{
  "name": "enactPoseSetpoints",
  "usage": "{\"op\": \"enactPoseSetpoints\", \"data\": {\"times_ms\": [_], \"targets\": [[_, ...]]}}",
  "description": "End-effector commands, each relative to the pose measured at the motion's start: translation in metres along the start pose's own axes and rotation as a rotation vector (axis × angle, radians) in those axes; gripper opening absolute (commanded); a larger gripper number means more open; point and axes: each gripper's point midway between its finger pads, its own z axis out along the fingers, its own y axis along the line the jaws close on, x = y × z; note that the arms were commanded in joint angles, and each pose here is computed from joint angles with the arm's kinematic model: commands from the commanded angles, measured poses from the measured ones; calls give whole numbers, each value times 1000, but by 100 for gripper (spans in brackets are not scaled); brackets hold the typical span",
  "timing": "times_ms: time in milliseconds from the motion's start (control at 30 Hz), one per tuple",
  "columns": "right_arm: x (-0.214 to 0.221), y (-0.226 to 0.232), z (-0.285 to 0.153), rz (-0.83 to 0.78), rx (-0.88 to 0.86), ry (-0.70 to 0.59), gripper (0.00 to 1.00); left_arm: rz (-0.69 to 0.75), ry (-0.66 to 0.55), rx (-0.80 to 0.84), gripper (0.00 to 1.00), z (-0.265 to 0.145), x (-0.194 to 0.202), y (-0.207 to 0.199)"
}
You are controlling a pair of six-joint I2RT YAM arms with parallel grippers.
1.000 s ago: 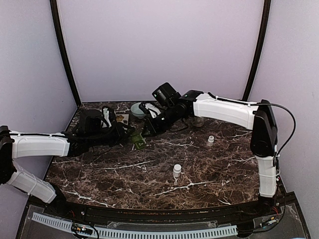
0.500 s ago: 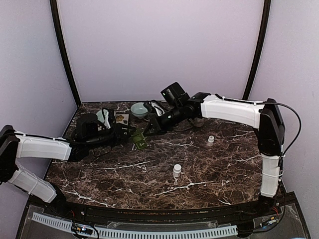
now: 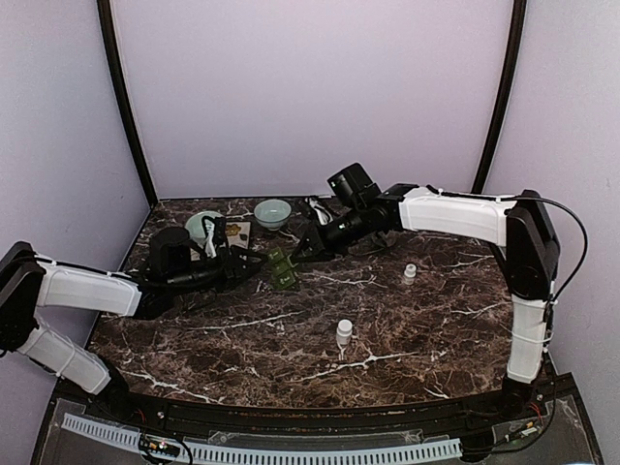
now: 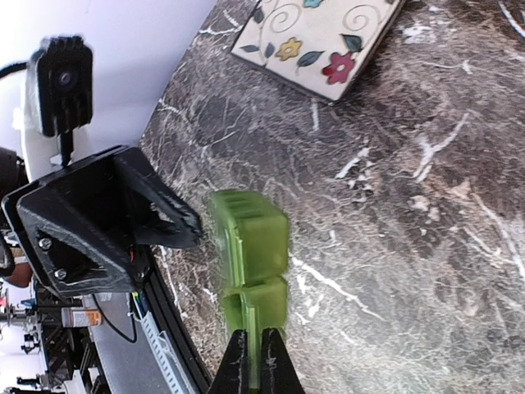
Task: Sort the pills into containers
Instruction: Pass from the left arm to the right
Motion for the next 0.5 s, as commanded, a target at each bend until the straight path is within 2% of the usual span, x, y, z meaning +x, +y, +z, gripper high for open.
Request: {"op": "enactPoseSetpoints", "data": {"times_ms": [0,233,467], "targets": [[-11,-5,-15,-28,29,-48,0,31,-53,-42,47,-15,-11,6],[1,-38,-14,-17,109,-5,0,47,-72,-95,49,-21,-14,12],[23,-63,-3,48,22,80,0,47,-58,-96,49,-21,-12,12]]}}
